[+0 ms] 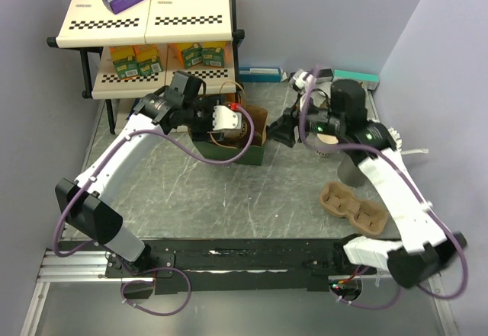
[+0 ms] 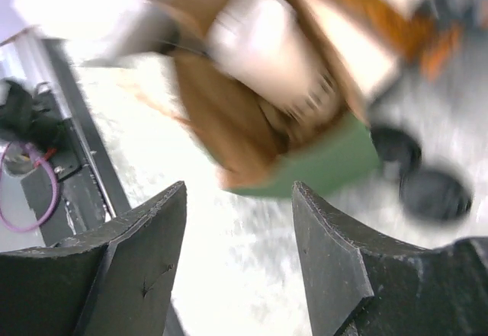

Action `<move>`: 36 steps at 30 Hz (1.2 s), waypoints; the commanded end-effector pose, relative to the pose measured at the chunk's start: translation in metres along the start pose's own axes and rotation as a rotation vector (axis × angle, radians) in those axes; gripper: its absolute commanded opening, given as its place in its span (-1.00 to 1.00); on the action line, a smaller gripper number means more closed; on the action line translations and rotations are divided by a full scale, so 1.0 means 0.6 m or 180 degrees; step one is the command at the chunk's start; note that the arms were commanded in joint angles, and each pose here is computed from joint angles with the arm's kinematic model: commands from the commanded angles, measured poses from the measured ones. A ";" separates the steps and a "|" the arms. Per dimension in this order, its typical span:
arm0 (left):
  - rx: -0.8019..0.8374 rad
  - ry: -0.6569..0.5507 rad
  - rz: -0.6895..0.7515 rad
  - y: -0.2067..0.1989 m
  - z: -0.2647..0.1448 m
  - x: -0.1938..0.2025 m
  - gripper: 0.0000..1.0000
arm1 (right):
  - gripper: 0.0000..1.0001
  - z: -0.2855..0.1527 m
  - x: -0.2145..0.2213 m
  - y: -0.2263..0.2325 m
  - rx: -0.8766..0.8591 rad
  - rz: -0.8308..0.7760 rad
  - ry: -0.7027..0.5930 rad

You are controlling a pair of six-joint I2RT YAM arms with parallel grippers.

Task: Pack the takeout coffee

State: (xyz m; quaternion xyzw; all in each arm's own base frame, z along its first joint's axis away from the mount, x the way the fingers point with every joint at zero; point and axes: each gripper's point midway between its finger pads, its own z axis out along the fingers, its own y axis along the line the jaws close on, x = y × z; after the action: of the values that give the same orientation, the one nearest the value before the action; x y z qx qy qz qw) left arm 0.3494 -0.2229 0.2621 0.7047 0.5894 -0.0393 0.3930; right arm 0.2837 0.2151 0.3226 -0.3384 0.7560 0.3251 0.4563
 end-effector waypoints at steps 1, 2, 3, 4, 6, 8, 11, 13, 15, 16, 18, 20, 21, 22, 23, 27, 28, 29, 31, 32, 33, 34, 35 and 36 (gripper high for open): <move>-0.0225 -0.0357 -0.0167 0.030 -0.039 -0.047 -0.99 | 0.29 -0.010 -0.053 0.114 -0.0702 -0.0896 -0.0502; -0.0223 -0.0386 -0.0204 0.032 -0.038 -0.050 -0.99 | 0.29 -0.004 -0.050 0.117 -0.0652 -0.1003 -0.0525; -0.0215 -0.0428 -0.0295 0.033 -0.040 -0.053 -0.99 | 0.29 0.001 -0.048 0.126 -0.0665 -0.1042 -0.0535; -0.0222 -0.0467 -0.0342 0.038 -0.043 -0.058 -0.99 | 0.25 0.007 -0.047 0.137 -0.0696 -0.1022 -0.0566; -0.0204 -0.0505 -0.0464 0.040 -0.044 -0.058 -0.99 | 0.22 0.024 -0.043 0.135 -0.0607 -0.1064 -0.0655; -0.0166 -0.0545 -0.0521 0.037 -0.043 -0.061 -0.99 | 0.18 0.040 -0.035 0.151 -0.0694 -0.1172 -0.0709; -0.0156 -0.0599 -0.0678 0.034 -0.044 -0.063 -0.99 | 0.11 0.064 -0.019 0.167 -0.0811 -0.1223 -0.0714; -0.0114 -0.0620 -0.0705 0.029 -0.045 -0.065 -0.99 | 0.07 0.075 -0.024 0.174 -0.0835 -0.1256 -0.0762; -0.0089 -0.0612 -0.0744 0.024 -0.044 -0.064 -0.99 | 0.05 0.084 -0.034 0.192 -0.0897 -0.1325 -0.0864; -0.0096 -0.0617 -0.0750 0.022 -0.047 -0.065 -0.99 | 0.05 0.089 -0.037 0.191 -0.0834 -0.1351 -0.0896; -0.0080 -0.0614 -0.0780 0.017 -0.046 -0.062 -0.99 | 0.06 0.102 -0.035 0.208 -0.0871 -0.1388 -0.0915; -0.0084 -0.0620 -0.0805 0.013 -0.049 -0.063 -0.99 | 0.05 0.116 -0.045 0.207 -0.0754 -0.1372 -0.0955; -0.0083 -0.0620 -0.0815 0.011 -0.049 -0.062 -0.99 | 0.05 0.121 -0.045 0.206 -0.0706 -0.1361 -0.0943; -0.0093 -0.0621 -0.0816 0.011 -0.052 -0.062 -0.99 | 0.03 0.123 -0.059 0.218 -0.0707 -0.1400 -0.1059; -0.0096 -0.0624 -0.0823 0.010 -0.052 -0.062 -0.99 | 0.01 0.129 -0.063 0.208 -0.0570 -0.1392 -0.1064; -0.0099 -0.0610 -0.0846 0.003 -0.054 -0.058 -0.99 | -0.03 0.136 -0.069 0.212 -0.0497 -0.1399 -0.1083; -0.0109 -0.0617 -0.0850 0.003 -0.056 -0.059 -0.99 | -0.06 0.137 -0.069 0.214 -0.0499 -0.1414 -0.1079; -0.0107 -0.0618 -0.0864 0.002 -0.056 -0.059 -0.99 | -0.07 0.133 -0.069 0.216 -0.0503 -0.1423 -0.1071; -0.0102 -0.0609 -0.0883 0.000 -0.054 -0.057 -0.99 | -0.09 0.122 -0.074 0.223 -0.0547 -0.1487 -0.1091; -0.0104 -0.0612 -0.0891 0.000 -0.055 -0.058 -0.99 | -0.09 0.117 -0.075 0.223 -0.0540 -0.1500 -0.1088; -0.0104 -0.0605 -0.0893 -0.001 -0.055 -0.057 -0.99 | -0.09 0.112 -0.080 0.224 -0.0532 -0.1514 -0.1112; -0.0108 -0.0598 -0.0904 0.000 -0.054 -0.056 -0.99 | -0.09 0.101 -0.080 0.224 -0.0524 -0.1534 -0.1100; -0.0108 -0.0598 -0.0909 0.000 -0.055 -0.056 -0.99 | -0.09 0.095 -0.081 0.226 -0.0530 -0.1553 -0.1116; -0.0108 -0.0598 -0.0914 -0.001 -0.055 -0.056 -0.99 | -0.09 0.092 -0.083 0.224 -0.0499 -0.1587 -0.1138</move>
State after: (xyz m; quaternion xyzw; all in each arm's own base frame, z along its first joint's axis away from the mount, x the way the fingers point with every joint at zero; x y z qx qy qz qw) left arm 0.3323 -0.2249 0.2836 0.6035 0.6615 -0.1391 0.4229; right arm 0.2245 0.3566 0.3253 -0.4942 0.5684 0.3251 0.5718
